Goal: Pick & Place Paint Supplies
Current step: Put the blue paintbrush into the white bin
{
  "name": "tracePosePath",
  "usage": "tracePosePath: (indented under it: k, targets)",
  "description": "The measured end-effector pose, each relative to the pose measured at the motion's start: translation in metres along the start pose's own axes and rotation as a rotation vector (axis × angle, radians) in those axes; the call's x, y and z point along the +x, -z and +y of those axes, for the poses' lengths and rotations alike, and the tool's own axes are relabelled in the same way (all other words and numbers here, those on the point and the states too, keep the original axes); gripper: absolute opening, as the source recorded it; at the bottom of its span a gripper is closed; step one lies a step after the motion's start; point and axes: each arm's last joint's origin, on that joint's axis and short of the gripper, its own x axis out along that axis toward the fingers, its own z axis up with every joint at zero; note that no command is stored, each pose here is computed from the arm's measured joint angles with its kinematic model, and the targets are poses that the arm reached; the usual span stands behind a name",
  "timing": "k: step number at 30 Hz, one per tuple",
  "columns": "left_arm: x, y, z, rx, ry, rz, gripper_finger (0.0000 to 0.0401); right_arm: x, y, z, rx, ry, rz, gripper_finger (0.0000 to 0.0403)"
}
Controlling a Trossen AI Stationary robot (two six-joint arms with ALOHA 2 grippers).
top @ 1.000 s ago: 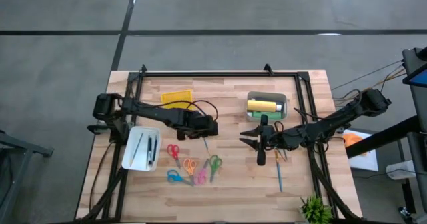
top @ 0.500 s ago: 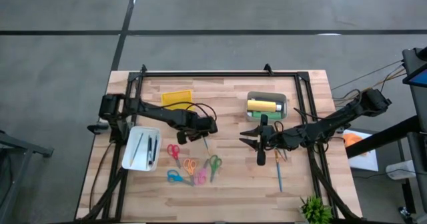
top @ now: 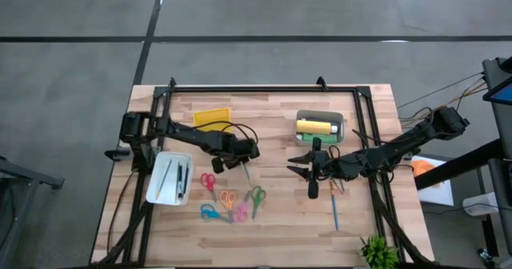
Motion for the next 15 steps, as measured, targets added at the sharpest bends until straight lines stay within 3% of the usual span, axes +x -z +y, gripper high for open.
tracePosePath:
  k: [4, 12, 15]
  targets:
    - [0.0011, -0.0012, 0.0014, -0.013, 0.002, -0.003, 0.0098, 0.0, -0.0001, 0.0, 0.0, 0.0, -0.001, 0.0102]
    - [0.0027, -0.0056, 0.0036, -0.007, -0.012, -0.01, 0.0011, 0.0, 0.0, 0.0001, 0.0, 0.0, 0.0, 0.0102]
    - [0.0033, -0.0063, 0.002, -0.009, 0.003, -0.016, 0.0007, -0.0001, 0.0, 0.0002, 0.0, -0.001, 0.0, 0.0102]
